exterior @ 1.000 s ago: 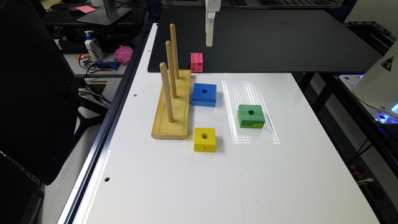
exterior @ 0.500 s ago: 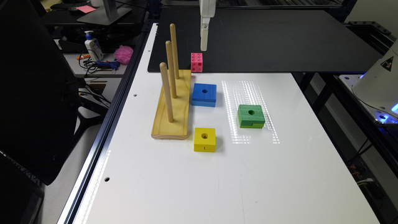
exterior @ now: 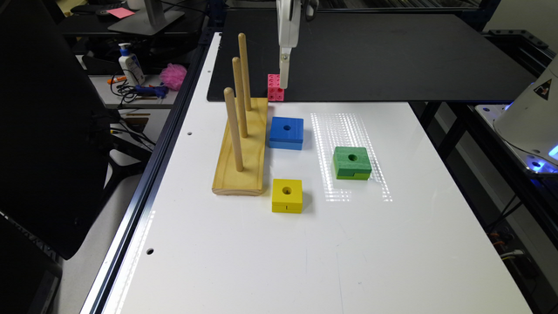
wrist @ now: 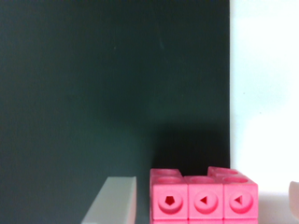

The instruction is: Pick up pink block.

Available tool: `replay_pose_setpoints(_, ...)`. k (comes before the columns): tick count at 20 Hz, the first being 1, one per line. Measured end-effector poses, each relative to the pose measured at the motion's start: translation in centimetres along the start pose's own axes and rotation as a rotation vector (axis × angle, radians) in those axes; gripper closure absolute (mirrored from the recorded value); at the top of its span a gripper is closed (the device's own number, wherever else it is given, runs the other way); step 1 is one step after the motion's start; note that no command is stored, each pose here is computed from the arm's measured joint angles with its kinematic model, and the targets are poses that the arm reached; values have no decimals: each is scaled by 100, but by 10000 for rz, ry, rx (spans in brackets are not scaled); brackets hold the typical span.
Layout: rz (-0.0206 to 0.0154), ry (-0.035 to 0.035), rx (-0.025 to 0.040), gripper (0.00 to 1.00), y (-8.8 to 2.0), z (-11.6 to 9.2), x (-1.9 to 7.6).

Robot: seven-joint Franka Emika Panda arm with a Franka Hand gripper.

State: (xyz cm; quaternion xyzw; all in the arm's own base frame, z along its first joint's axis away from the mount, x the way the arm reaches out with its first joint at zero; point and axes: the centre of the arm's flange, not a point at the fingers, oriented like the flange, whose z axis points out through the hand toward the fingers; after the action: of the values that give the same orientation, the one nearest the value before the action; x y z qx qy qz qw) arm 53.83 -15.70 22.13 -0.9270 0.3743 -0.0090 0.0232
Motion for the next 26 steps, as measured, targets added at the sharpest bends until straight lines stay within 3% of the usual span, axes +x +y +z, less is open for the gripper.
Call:
replay_pose_setpoints(5,-2,116,59,0,-24,-48,44)
replay_pose_setpoints(8,-4,147,76,0,-31,-61,55)
replay_pose_setpoints(10,-4,147,76,0,-31,-61,56)
replay_pose_setpoints(12,2,69,55,0,-25,10,48)
replay_pose_setpoints(14,11,42,79,0,-18,157,41)
replay_pose_setpoints(18,29,59,147,0,-22,359,61)
replay_pose_setpoints(26,8,138,209,0,-62,342,108)
